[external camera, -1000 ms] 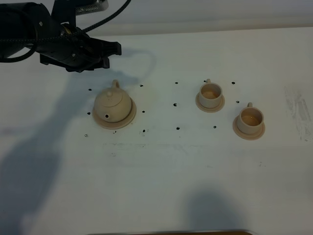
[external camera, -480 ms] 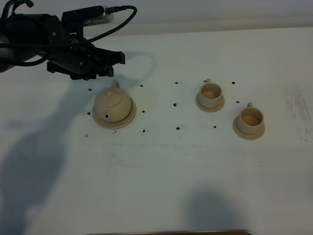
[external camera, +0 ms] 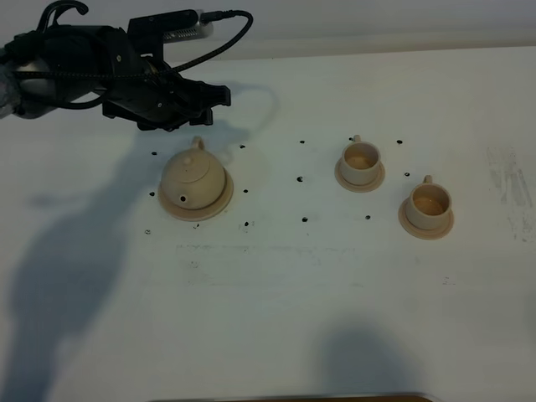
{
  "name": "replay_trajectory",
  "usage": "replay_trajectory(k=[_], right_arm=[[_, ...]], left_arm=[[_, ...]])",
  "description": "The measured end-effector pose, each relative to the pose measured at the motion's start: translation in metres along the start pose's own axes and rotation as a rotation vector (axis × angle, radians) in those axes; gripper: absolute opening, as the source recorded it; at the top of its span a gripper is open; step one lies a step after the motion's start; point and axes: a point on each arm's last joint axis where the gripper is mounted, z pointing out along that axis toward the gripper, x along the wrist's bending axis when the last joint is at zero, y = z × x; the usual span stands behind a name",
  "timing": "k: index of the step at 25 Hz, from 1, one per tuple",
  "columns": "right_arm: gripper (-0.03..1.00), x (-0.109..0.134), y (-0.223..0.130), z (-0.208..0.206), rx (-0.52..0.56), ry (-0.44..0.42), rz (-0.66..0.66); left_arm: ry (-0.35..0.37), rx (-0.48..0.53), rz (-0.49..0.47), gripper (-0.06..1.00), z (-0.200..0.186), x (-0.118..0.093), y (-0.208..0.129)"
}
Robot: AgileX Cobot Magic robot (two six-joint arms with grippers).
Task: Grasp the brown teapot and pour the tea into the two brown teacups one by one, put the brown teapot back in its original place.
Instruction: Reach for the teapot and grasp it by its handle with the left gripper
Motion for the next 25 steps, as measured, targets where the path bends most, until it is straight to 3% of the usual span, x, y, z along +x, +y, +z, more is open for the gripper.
replay_trajectory(k=[18,25], right_arm=[[0.41,0.0,0.0,0.0,0.0,0.0,0.0],[0.41,0.0,0.0,0.0,0.0,0.0,0.0]], left_arm=[[0.047,0.057,0.038,0.47,0.03,0.009,-0.009],[0.071,0.036,0.086,0.47,0.034,0.012,-0.008]])
